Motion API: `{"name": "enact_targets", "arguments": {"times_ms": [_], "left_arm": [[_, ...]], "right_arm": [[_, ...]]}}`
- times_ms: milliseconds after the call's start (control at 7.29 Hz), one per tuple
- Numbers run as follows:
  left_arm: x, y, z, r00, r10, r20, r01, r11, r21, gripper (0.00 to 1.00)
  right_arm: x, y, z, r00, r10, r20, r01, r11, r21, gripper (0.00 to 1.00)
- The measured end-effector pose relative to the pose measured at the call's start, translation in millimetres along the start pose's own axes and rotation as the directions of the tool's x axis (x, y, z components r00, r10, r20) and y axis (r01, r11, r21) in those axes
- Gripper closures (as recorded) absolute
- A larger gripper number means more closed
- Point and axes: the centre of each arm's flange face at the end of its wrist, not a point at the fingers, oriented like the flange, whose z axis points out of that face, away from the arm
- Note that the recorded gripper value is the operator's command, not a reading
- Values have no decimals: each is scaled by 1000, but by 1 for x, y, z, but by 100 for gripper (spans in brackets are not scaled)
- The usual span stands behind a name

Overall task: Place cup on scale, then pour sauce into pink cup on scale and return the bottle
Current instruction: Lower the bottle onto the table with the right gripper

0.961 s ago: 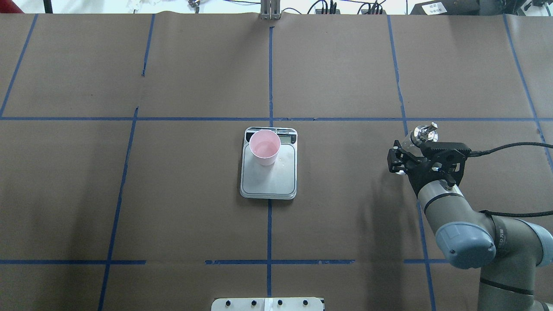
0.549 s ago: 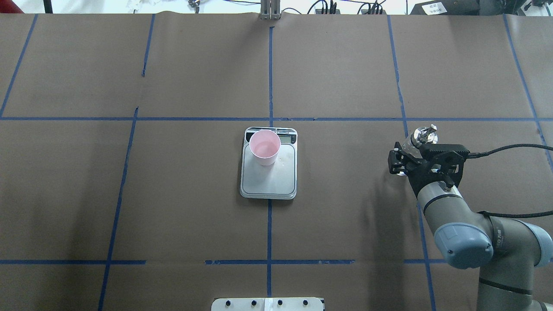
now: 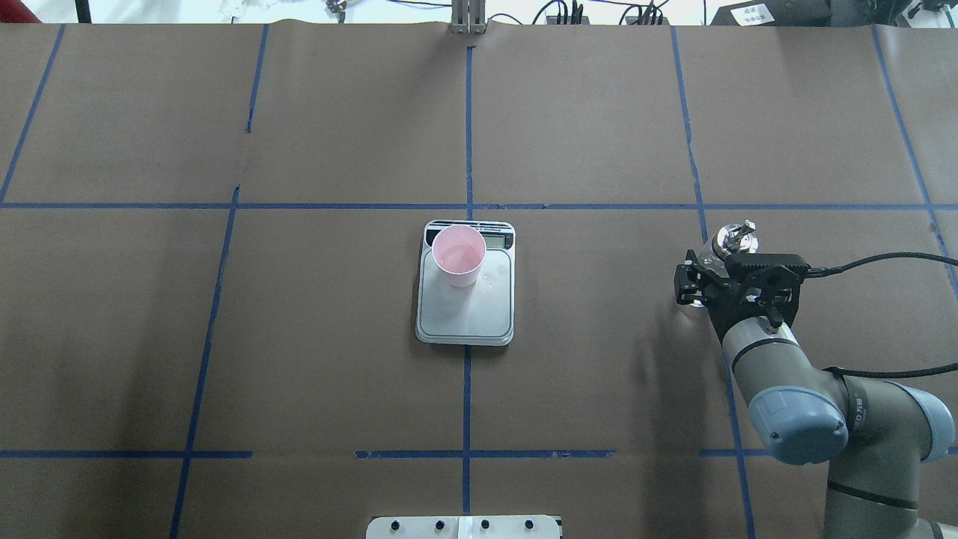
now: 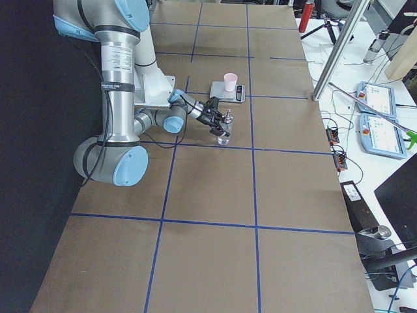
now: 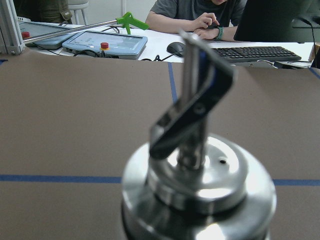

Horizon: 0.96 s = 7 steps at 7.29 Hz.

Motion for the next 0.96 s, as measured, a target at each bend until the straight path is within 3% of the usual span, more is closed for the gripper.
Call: {"name": "enact_targets", "arguments": {"times_ms": [137, 412, 549, 686, 824, 961], "left_arm": [[0, 0, 0, 1000, 0, 0, 0, 1000, 0, 0], [0, 0, 0, 1000, 1, 0, -1, 1000, 0, 0], [0, 0, 1, 1000, 1, 0, -1, 1000, -1, 0], [0, 0, 1, 1000, 1, -1, -1, 1000, -1, 0], [0, 0, 1, 1000, 0, -1, 0, 1000, -2, 0], [0, 0, 1, 1000, 0, -1, 0, 1000, -2, 0]], "right_arm": [[0, 1, 1, 1000, -2, -1, 2, 1000, -1, 76], [0, 3, 2, 1000, -5, -2, 5, 1000, -3, 59], [0, 3, 1, 1000, -6, -2, 6, 1000, -4, 32], [0, 4, 1, 1000, -7, -2, 7, 1000, -4, 28], [0, 4, 1, 1000, -7, -1, 7, 1000, -5, 1], [0, 4, 1, 1000, -7, -2, 7, 1000, -2, 0]]}}
